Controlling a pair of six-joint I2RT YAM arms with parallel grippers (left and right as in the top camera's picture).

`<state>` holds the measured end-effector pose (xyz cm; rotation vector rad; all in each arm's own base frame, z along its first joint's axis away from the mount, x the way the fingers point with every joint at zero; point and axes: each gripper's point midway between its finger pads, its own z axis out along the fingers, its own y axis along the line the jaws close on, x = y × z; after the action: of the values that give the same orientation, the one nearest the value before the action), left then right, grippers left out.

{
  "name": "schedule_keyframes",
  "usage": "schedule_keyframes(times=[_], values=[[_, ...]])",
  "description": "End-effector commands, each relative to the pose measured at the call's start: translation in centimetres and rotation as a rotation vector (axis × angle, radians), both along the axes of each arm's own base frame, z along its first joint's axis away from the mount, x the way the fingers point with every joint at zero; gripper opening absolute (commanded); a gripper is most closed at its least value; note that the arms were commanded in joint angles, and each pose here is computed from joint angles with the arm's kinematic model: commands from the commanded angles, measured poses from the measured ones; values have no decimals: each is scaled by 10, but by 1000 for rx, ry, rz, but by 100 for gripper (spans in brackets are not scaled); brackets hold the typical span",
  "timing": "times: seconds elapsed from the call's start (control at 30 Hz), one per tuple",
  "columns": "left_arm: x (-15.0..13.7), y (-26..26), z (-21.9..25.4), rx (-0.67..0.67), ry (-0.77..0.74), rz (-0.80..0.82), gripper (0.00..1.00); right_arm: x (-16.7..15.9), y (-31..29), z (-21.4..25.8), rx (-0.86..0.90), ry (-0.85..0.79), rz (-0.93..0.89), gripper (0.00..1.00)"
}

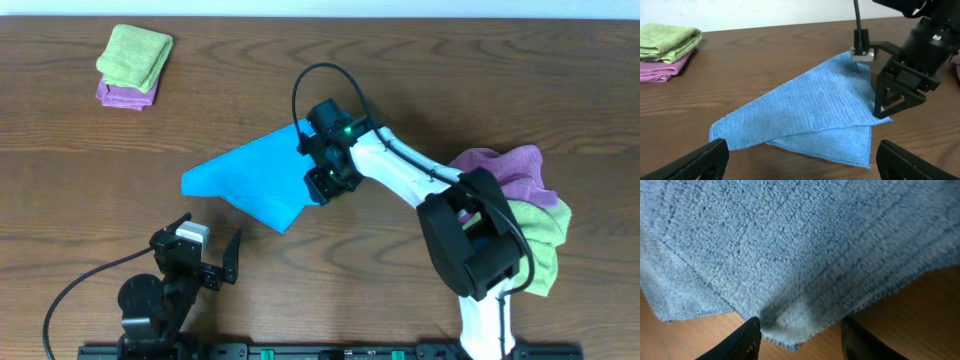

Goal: Fold the cloth
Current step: 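Drag the blue cloth to table center and lay it flat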

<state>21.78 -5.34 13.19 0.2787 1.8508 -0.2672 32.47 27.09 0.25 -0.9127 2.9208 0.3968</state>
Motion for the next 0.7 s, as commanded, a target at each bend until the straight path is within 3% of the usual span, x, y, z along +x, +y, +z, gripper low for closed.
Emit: schedule_keyframes(times=[0.0,0.03,0.13,0.17,0.3,0.67], values=[[-1,-1,-10,11,22,-11,96,-5,5,-9,-26,-7,30,44],[-1,-1,-10,11,21,-11,96,-5,7,-10,-26,-12,32,40],[-1,-1,-10,11,22,-11,95,-4,7,-11,-44,-25,23,11],[-1,-1,-10,11,22,-11,95,-3,5,-11,-56,-29,5,7],[-1,-1,-10,11,21,-11,96,-4,2,-9,-73,-6,-43,1],[-1,-1,-10,11,22,-11,95,9,1,55,-138,-12,-56,1]])
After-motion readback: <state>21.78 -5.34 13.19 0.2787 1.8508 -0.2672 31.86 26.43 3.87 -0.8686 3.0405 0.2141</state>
